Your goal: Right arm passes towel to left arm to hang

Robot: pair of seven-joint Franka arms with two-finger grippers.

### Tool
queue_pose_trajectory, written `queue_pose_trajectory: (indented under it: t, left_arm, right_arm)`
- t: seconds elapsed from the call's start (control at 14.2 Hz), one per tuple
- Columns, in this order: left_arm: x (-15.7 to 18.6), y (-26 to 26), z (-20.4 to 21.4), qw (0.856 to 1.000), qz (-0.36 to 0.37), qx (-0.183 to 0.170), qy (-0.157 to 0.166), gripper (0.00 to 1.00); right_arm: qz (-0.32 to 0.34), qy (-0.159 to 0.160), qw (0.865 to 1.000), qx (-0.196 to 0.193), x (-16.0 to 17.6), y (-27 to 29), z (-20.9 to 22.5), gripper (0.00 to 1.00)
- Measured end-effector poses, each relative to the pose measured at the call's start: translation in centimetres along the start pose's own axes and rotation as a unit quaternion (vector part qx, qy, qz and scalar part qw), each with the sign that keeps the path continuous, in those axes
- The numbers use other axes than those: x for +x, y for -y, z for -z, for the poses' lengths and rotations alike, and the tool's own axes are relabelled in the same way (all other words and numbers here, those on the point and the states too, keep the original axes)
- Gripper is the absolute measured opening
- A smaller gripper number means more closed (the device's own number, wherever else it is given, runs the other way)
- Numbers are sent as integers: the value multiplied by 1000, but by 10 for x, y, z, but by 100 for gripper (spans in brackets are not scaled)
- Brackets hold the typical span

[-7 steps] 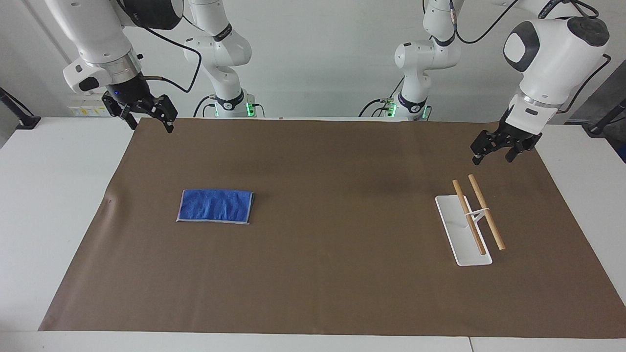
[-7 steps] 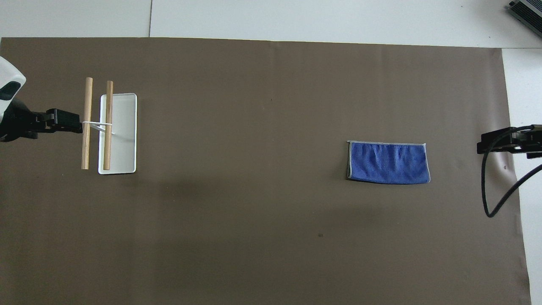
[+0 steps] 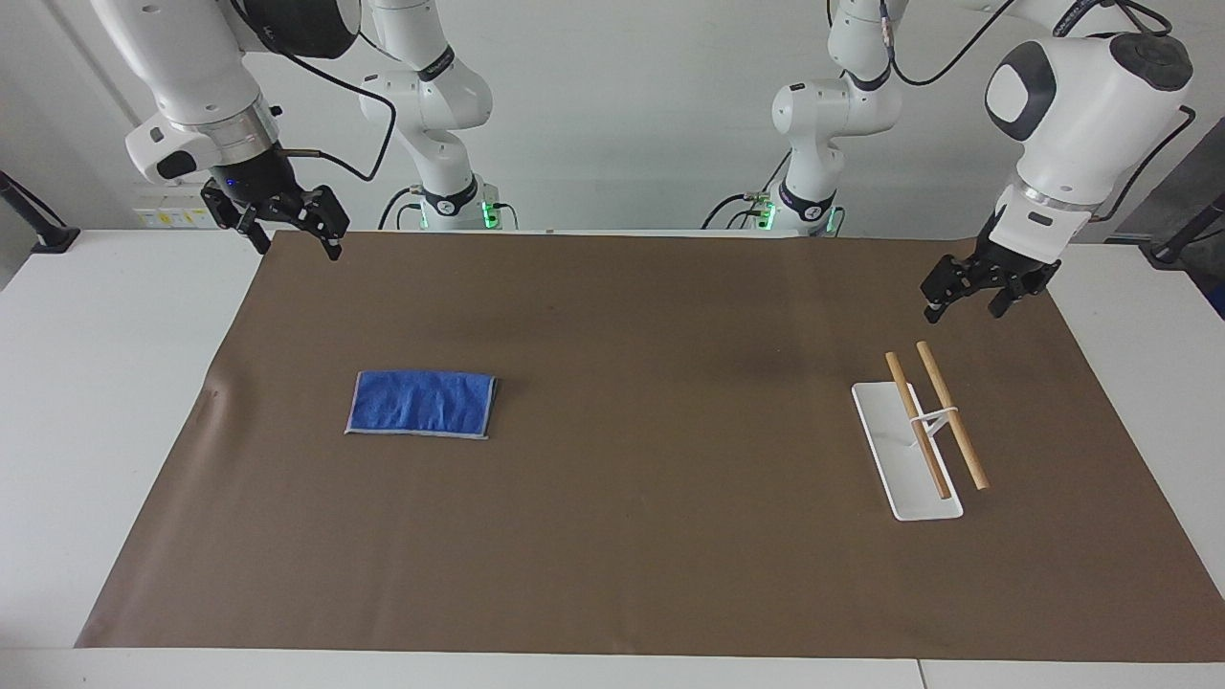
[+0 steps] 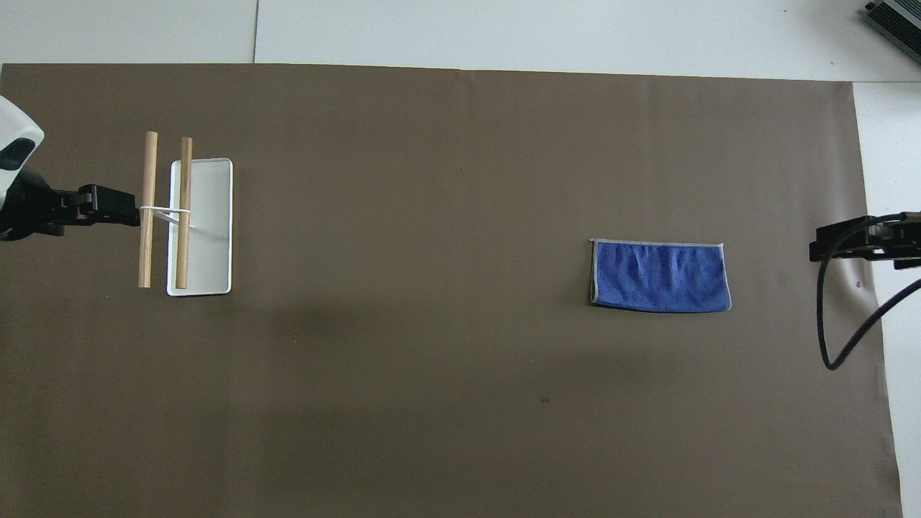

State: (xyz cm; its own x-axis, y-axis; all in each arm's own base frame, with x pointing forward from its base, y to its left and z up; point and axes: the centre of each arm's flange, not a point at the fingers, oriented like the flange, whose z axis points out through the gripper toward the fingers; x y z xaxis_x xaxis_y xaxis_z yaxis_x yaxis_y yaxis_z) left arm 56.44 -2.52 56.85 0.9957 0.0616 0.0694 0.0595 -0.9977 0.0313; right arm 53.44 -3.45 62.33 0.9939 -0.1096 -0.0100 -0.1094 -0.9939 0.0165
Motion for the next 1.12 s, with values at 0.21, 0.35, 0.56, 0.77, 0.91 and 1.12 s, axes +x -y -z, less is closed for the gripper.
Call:
queue_pose_trajectory:
  t: [0.21,0.35,0.56,0.77,0.91,1.12]
  left_arm:
    - [0,0,0,1000,0,0,0,100]
    - [0,0,0,1000,0,0,0,100]
    - [0,0,0,1000,0,0,0,100]
    - [0,0,0,1000,0,0,0,100]
    - [0,0,0,1000,0,0,0,100]
    - [0,0,0,1000,0,0,0,100]
  right_arm:
    - [-2,1,1000,0,0,-2,-1,100]
    - [-2,1,1000,0,0,-2,-1,100]
    - [-2,1,1000,0,0,-2,-1,100]
    - [-2,1,1000,0,0,-2,-1,100]
    - [-2,1,1000,0,0,-3,-1,100]
    - [-5,1,1000,0,0,-3,-1,100]
